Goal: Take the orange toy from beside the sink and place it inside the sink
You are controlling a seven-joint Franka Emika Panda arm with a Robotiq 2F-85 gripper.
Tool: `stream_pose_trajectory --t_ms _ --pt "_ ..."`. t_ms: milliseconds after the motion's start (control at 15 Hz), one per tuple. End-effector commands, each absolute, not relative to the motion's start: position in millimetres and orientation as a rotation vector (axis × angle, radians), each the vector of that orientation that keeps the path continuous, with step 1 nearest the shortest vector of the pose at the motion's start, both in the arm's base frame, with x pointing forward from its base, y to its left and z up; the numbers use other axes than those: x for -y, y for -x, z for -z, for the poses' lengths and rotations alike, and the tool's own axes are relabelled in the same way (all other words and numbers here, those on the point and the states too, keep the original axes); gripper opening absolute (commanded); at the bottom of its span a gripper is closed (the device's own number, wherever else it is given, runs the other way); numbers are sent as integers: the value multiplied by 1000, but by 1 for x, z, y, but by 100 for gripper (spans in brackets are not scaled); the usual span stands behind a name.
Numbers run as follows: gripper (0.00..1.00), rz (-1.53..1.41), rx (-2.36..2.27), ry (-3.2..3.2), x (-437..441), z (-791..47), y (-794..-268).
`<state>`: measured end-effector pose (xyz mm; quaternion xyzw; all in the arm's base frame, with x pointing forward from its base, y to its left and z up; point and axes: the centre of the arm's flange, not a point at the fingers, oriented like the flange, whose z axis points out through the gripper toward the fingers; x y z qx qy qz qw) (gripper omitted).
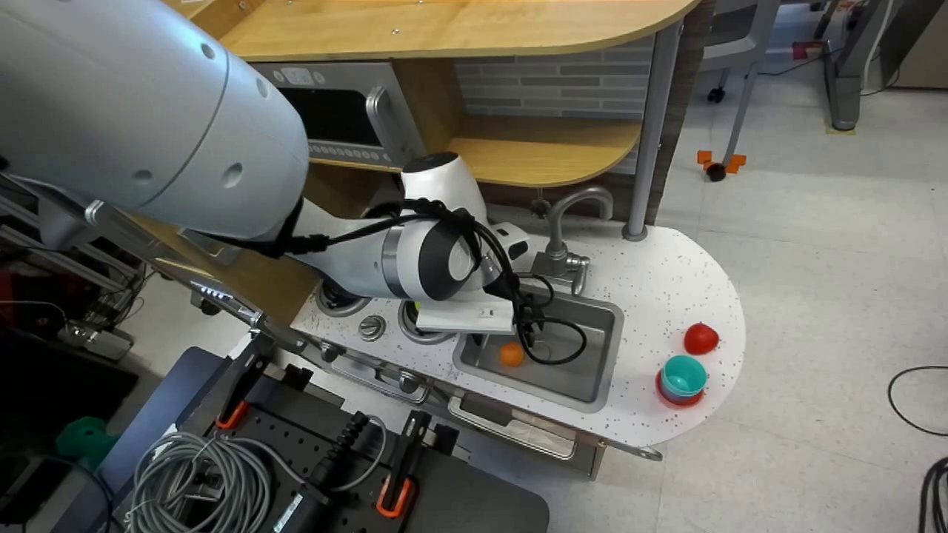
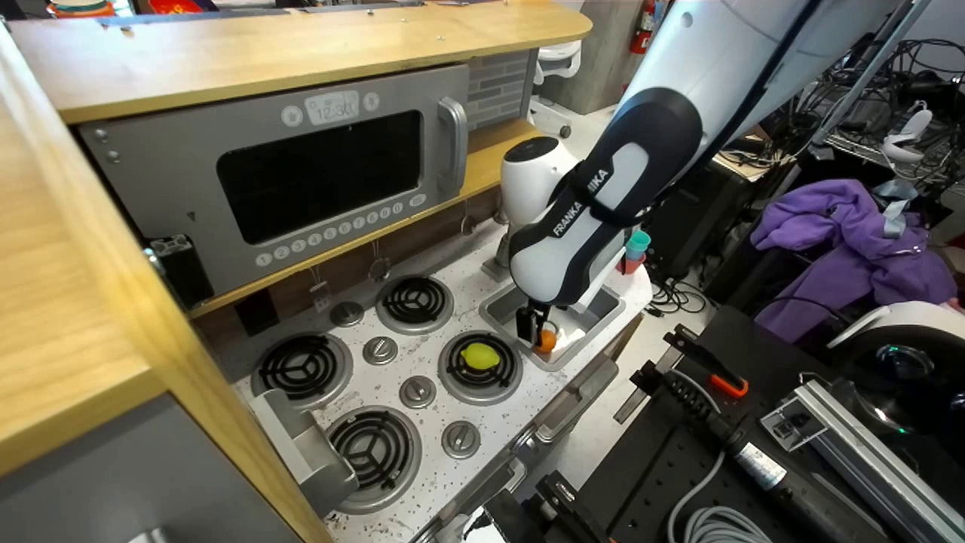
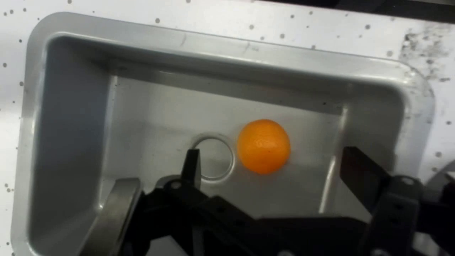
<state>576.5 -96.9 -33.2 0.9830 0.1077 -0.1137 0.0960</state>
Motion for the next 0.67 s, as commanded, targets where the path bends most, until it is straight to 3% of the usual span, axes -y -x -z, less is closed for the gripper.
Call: stream_pose_trajectory --t_ms 0,400,600 --pt "100 263 -310 -2992 99 -40 -535" --pt "100 147 -104 -3025 132 -121 -485" --pt "100 402 92 -3093 140 -168 -459"
